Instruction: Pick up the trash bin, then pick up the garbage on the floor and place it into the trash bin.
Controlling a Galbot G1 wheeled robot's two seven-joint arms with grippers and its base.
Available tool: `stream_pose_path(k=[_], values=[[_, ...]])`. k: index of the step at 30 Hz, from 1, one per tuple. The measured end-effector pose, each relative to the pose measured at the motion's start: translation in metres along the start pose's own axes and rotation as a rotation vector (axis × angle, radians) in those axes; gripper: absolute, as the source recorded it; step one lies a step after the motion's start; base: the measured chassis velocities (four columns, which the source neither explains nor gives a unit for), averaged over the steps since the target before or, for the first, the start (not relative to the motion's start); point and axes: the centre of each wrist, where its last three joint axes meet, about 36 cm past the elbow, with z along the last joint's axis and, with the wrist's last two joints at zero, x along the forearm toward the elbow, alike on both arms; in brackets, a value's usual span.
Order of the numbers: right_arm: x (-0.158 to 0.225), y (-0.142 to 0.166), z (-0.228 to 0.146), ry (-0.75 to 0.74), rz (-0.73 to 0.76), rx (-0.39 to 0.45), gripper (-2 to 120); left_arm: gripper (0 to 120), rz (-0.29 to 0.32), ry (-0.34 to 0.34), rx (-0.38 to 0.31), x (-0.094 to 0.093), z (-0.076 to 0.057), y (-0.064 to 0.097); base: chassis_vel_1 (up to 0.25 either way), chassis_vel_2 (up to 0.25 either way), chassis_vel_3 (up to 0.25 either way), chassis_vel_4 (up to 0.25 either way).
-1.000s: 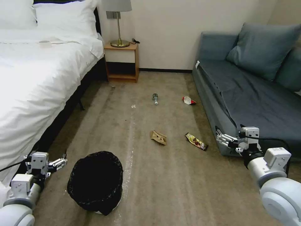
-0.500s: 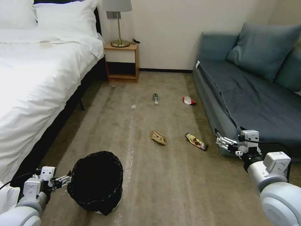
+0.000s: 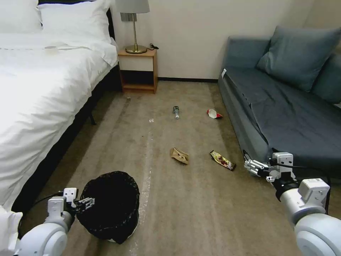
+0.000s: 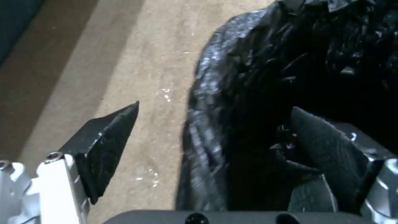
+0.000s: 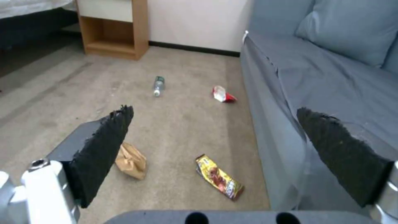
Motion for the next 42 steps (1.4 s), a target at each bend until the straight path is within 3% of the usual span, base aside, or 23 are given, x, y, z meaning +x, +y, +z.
stream_pose_path(k=[7, 20, 29, 31, 35, 38, 42], values=[[0.0, -0.001, 0.0, -0.003, 0.008, 0.0, 100, 98, 0.003, 0.006, -0.005, -0.012, 0.005, -0.008, 0.0, 0.0, 0.0, 0.0], [-0.002, -0.002, 0.003, 0.0, 0.012, -0.009, 100, 96, -0.036, 0.018, -0.016, -0.025, 0.017, -0.004, 0.0, 0.0, 0.0, 0.0], [0.001, 0.001, -0.002, -0.008, -0.001, -0.023, 100, 67, -0.044, 0.038, -0.026, -0.027, 0.02, -0.006, 0.0, 0.0, 0.0, 0.0], [0.001, 0.002, -0.004, -0.011, -0.008, -0.028, 100, 54, -0.051, 0.041, -0.031, -0.027, 0.022, -0.007, 0.0, 0.0, 0.0, 0.0], [0.002, 0.002, -0.006, -0.015, -0.011, -0.03, 100, 44, -0.058, 0.04, -0.033, -0.027, 0.023, -0.006, 0.0, 0.0, 0.0, 0.0], [0.003, 0.003, -0.008, -0.016, -0.015, -0.031, 100, 28, -0.058, 0.03, -0.033, -0.025, 0.023, -0.004, 0.0, 0.0, 0.0, 0.0], [0.004, 0.004, -0.009, -0.018, -0.018, -0.034, 100, 19, -0.055, 0.022, -0.037, -0.022, 0.022, -0.005, 0.0, 0.0, 0.0, 0.0]])
